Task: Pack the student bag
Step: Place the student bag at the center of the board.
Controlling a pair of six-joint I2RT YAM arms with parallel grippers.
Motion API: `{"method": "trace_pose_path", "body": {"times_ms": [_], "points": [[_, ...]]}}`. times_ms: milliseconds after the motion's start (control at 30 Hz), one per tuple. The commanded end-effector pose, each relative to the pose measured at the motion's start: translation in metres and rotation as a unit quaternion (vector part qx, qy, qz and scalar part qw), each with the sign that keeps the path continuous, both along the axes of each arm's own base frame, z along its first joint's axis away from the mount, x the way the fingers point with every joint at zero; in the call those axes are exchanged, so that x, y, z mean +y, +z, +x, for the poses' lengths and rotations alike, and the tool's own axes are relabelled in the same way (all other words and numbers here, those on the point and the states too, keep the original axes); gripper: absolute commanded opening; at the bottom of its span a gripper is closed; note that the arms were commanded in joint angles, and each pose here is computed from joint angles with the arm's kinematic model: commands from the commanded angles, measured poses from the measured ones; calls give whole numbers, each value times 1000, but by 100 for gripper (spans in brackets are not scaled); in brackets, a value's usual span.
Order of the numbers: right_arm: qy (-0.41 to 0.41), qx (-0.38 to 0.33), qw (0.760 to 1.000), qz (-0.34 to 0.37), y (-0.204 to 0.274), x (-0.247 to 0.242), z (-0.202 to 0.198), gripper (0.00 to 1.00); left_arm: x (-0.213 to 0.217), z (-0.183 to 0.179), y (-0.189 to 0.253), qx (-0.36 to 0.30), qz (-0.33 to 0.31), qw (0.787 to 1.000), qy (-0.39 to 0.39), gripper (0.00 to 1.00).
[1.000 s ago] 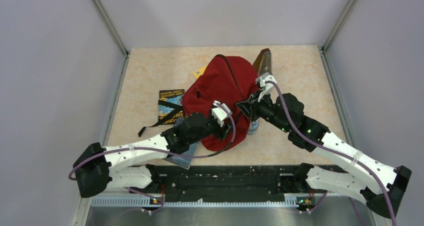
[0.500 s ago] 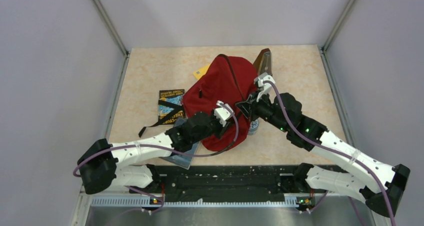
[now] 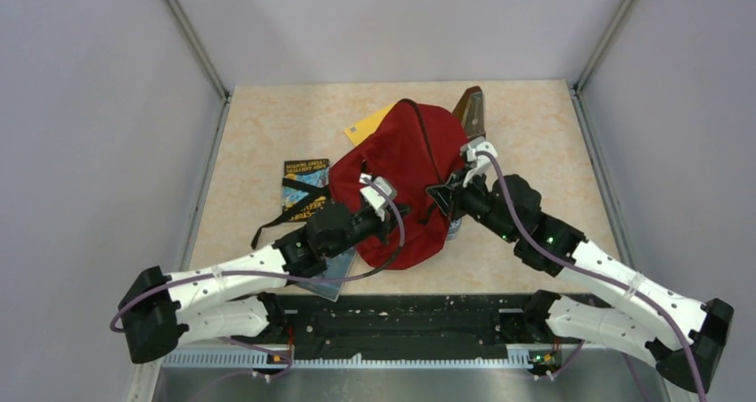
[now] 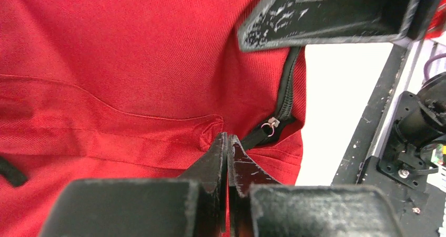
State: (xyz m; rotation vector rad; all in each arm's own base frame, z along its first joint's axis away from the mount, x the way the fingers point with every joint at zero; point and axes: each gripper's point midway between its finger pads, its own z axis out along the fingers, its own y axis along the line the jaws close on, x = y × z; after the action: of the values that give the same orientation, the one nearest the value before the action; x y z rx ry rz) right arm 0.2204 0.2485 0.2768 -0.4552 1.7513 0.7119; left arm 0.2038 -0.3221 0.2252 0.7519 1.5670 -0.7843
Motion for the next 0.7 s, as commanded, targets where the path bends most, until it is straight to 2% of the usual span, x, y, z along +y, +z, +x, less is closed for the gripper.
{"method": "trace_pose_path", "body": {"times_ms": [0, 167, 200, 267, 367, 433, 600, 667], "points": [[-8, -6, 999, 31, 3, 2, 0, 0, 7, -1, 26, -10, -54, 998, 12, 0], [-28, 2, 999, 41, -11, -3, 2, 0, 13, -1, 30, -13, -62, 998, 24, 0], [-31, 3, 999, 42, -12, -4, 2, 0, 12, -2, 26, -10, -55, 998, 18, 7], [-52, 11, 998, 36, -22, -11, 5, 3, 5, -6, 10, 0, -33, 999, -1, 28], [-131, 22, 991, 10, -49, -41, 14, 9, -10, -17, -23, 27, -1, 998, -48, 44], [-172, 23, 985, 0, -61, -60, 16, 18, -15, -16, -38, 40, -3, 998, -47, 51], [-222, 9, 975, 1, -59, -94, 9, 52, -23, -6, -47, 66, -30, 997, -23, 60], [-230, 1, 973, 7, -51, -105, 5, 63, -17, 3, -48, 76, -49, 996, 16, 62]]}}
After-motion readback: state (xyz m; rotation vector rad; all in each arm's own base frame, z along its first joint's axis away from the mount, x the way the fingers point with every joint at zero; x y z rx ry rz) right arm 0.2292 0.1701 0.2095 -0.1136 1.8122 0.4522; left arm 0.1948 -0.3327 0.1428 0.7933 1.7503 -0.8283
